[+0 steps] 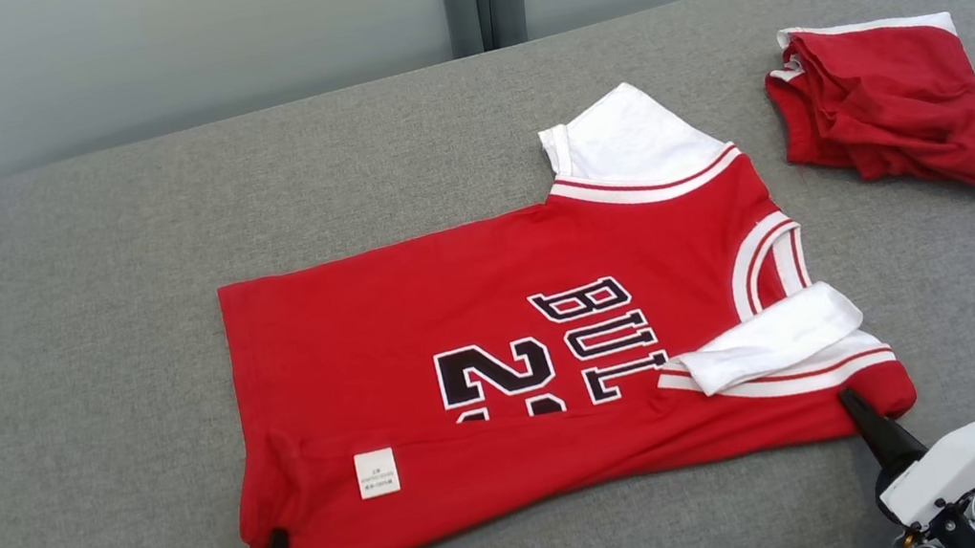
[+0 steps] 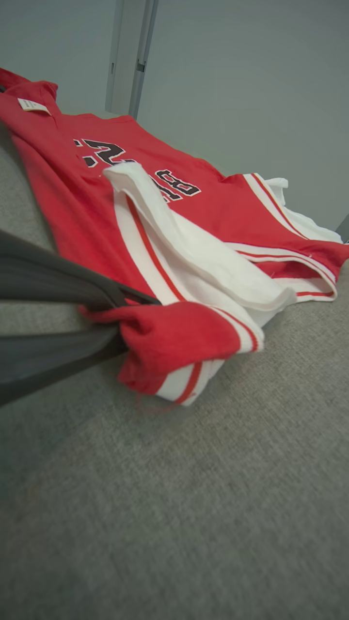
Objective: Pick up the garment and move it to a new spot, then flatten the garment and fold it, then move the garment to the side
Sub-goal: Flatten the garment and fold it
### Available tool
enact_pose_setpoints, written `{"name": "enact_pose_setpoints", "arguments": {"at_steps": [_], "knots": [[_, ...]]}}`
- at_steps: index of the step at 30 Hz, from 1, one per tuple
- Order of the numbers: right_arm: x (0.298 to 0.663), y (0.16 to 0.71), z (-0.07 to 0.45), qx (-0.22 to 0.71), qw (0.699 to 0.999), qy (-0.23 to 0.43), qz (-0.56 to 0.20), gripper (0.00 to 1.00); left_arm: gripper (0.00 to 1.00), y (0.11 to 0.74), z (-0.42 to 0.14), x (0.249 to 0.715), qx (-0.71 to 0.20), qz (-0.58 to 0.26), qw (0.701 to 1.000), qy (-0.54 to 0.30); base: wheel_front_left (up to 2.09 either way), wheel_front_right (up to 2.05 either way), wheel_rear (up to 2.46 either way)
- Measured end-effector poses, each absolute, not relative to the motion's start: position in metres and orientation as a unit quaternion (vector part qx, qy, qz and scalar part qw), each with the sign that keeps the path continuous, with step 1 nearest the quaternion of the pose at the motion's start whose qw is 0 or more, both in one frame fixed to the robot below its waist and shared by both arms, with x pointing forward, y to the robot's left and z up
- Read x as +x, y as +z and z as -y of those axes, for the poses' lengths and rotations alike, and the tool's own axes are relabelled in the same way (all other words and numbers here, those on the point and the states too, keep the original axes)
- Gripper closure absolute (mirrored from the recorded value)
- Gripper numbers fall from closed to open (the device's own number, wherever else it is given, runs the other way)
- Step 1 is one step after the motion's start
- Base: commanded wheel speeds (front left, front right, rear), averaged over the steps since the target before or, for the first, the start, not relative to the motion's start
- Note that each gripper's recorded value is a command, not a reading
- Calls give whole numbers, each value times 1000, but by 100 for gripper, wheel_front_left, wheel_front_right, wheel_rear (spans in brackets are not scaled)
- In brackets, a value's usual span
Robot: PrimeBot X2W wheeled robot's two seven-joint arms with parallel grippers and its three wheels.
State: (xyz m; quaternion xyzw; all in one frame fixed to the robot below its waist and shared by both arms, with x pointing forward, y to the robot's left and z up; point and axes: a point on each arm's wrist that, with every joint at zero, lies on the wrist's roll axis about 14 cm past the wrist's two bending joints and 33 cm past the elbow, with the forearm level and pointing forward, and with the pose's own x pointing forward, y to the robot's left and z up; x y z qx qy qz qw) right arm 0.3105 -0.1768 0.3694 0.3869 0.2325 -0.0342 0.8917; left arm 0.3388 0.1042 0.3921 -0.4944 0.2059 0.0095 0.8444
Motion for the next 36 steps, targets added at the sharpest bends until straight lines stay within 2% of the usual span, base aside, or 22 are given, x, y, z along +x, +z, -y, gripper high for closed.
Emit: {"name": "enact_pose_setpoints", "arguments": {"at_steps": [4, 5, 6, 7, 8, 9, 15, 23, 28, 36], "knots": [[309, 370, 179, 382, 893, -32, -235, 100, 100, 390, -101, 334, -490, -218, 844, 8, 0, 0, 0], [309, 370, 179, 382, 893, -32, -237, 82, 100, 389, -101, 333, -483, -220, 847, 7, 0, 0, 0], [308, 369, 179, 381, 892, -31, -240, 57, 100, 389, -101, 333, -479, -222, 849, 7, 0, 0, 0], [307, 369, 180, 380, 892, -32, -240, 0, 62, 390, -101, 333, -477, -223, 850, 7, 0, 0, 0], [306, 368, 182, 377, 893, -36, -242, 0, 15, 391, -101, 334, -475, -222, 852, 6, 0, 0, 0], [304, 367, 185, 375, 894, -39, -243, 0, 0, 392, -102, 335, -473, -221, 853, 5, 0, 0, 0], [305, 373, 218, 338, 910, -66, -230, 0, 0, 393, -118, 339, -426, -220, 878, 8, 0, 0, 0], [329, 397, 239, 277, 938, -48, -202, 0, 0, 400, -146, 356, -344, -205, 916, 6, 0, 0, 0], [367, 424, 231, 224, 957, 9, -186, 0, 0, 432, -138, 397, -300, -165, 939, -41, 0, 0, 0], [417, 443, 203, 136, 967, 87, -198, 0, 0, 437, -107, 441, -272, -190, 939, -89, 0, 0, 0]]}}
